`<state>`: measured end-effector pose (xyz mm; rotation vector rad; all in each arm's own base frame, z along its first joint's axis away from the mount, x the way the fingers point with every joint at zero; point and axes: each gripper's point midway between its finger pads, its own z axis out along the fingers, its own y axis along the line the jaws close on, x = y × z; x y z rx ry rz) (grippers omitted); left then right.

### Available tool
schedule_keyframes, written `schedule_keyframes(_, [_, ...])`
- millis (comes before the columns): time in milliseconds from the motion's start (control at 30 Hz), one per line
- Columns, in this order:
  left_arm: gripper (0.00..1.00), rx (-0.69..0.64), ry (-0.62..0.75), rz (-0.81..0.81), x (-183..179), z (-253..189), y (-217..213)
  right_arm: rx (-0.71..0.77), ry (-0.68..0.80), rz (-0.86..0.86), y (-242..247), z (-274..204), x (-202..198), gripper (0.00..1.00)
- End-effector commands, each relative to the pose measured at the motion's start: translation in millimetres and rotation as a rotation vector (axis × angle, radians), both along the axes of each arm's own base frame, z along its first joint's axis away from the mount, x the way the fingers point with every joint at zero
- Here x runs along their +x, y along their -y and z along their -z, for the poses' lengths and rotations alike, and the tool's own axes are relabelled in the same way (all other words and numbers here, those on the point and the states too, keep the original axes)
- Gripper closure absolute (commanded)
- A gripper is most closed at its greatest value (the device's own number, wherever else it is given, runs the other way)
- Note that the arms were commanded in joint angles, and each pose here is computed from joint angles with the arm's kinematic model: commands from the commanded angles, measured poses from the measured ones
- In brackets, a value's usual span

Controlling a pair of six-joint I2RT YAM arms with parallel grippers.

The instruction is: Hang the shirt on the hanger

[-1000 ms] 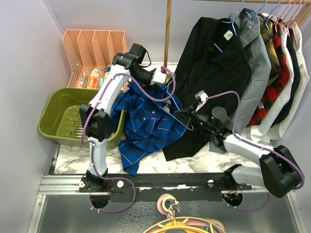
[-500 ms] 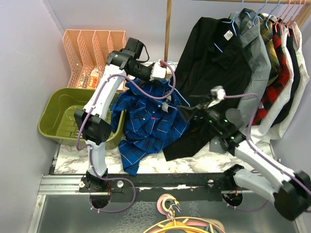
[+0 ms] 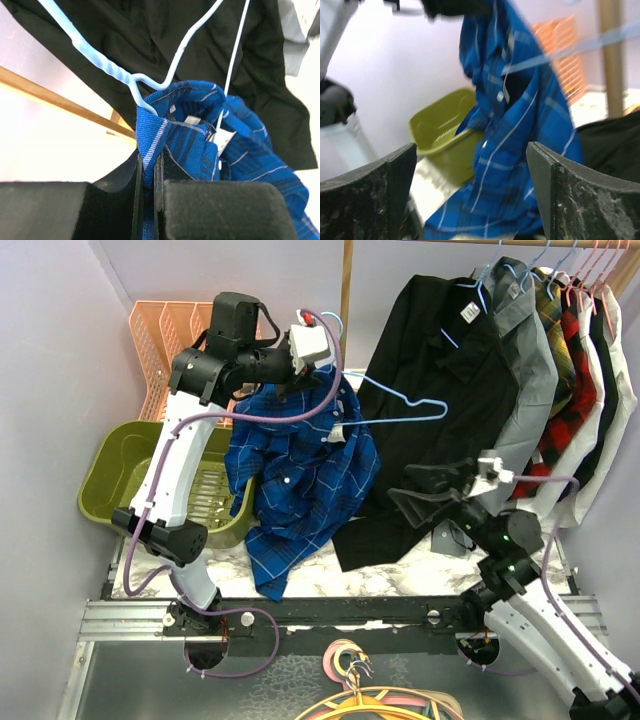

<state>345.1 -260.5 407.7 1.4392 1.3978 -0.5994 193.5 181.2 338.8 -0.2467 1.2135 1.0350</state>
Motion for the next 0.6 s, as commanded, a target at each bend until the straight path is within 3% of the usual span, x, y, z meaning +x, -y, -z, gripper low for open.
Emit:
schedule_keyframes(0, [1.00,-0.197,-0.119,-0.127,-10,-45,5,-0.049,-0.142,-0.344,-46,37,-28,0.14])
schedule_keyframes(100, [1.00,-0.271,-0.158,-0.156,-23,-65,1,-0.068,-0.040,-0.392,-58,16,-31,0.25])
schedule_keyframes(233, [1.00,-0.305,-0.121,-0.184,-39,-86,-17,-0.110,0.047,-0.504,-94,-11,-38,0.29])
schedule_keyframes(367, [1.00,-0.323,-0.073,-0.250,-50,-99,-48,-0.152,0.093,-0.461,-144,-15,-33,0.14])
schedule_keyframes(400, [1.00,-0.326,-0.069,-0.263,-53,-100,-55,-0.172,0.083,-0.432,-155,-9,-27,0.02])
schedule_keyframes(567, [1.00,-0.339,-0.062,-0.272,-72,-102,-71,-0.195,-0.002,-0.205,-163,22,24,0.00])
